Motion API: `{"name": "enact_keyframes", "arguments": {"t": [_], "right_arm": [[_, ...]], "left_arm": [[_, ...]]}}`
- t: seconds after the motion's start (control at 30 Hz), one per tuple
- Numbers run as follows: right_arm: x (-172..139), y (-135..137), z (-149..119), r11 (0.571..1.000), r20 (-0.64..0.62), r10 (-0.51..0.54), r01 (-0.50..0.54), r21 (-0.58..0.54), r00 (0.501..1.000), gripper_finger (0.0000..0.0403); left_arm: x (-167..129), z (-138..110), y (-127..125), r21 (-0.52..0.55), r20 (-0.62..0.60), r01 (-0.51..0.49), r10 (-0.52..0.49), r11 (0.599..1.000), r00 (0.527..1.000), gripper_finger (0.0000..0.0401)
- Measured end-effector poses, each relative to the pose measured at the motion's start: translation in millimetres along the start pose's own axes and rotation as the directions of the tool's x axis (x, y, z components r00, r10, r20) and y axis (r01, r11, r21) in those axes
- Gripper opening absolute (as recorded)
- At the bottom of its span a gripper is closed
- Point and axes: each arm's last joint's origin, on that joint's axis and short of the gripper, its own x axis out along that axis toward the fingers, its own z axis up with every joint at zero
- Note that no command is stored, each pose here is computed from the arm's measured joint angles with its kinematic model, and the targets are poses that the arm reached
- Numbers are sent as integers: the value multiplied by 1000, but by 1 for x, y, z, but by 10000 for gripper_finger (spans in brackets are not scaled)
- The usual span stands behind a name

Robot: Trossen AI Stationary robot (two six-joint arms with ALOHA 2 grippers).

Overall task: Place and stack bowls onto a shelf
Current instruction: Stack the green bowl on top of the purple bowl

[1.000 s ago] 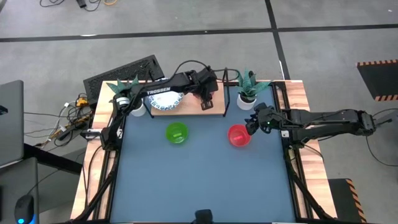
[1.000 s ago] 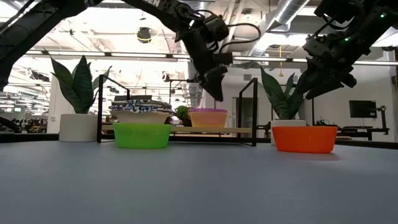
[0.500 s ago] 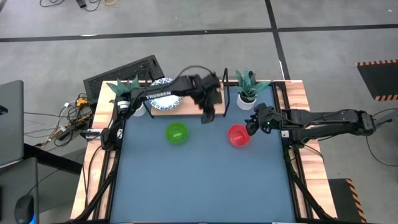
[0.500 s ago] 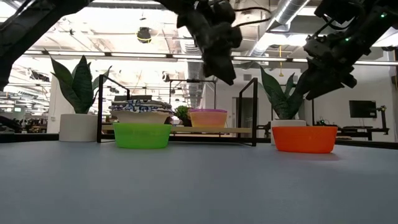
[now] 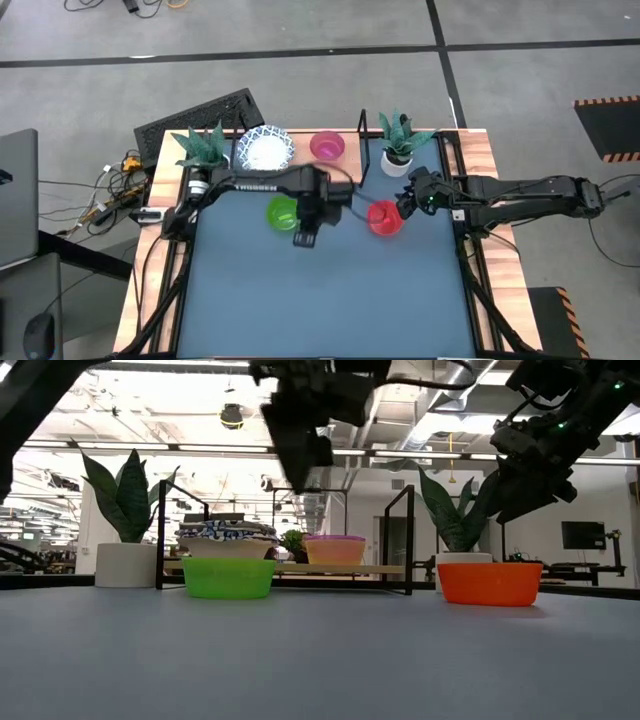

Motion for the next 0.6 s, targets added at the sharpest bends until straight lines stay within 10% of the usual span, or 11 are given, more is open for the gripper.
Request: {"name": "enact_keyframes", "arguments": {"t": [0.6], "right_arm": [[0, -1, -1, 999, -9, -8, 7, -42, 1000, 215]], "left_arm": [[-33, -27, -60, -141, 39, -258, 266, 956, 963, 133]]}}
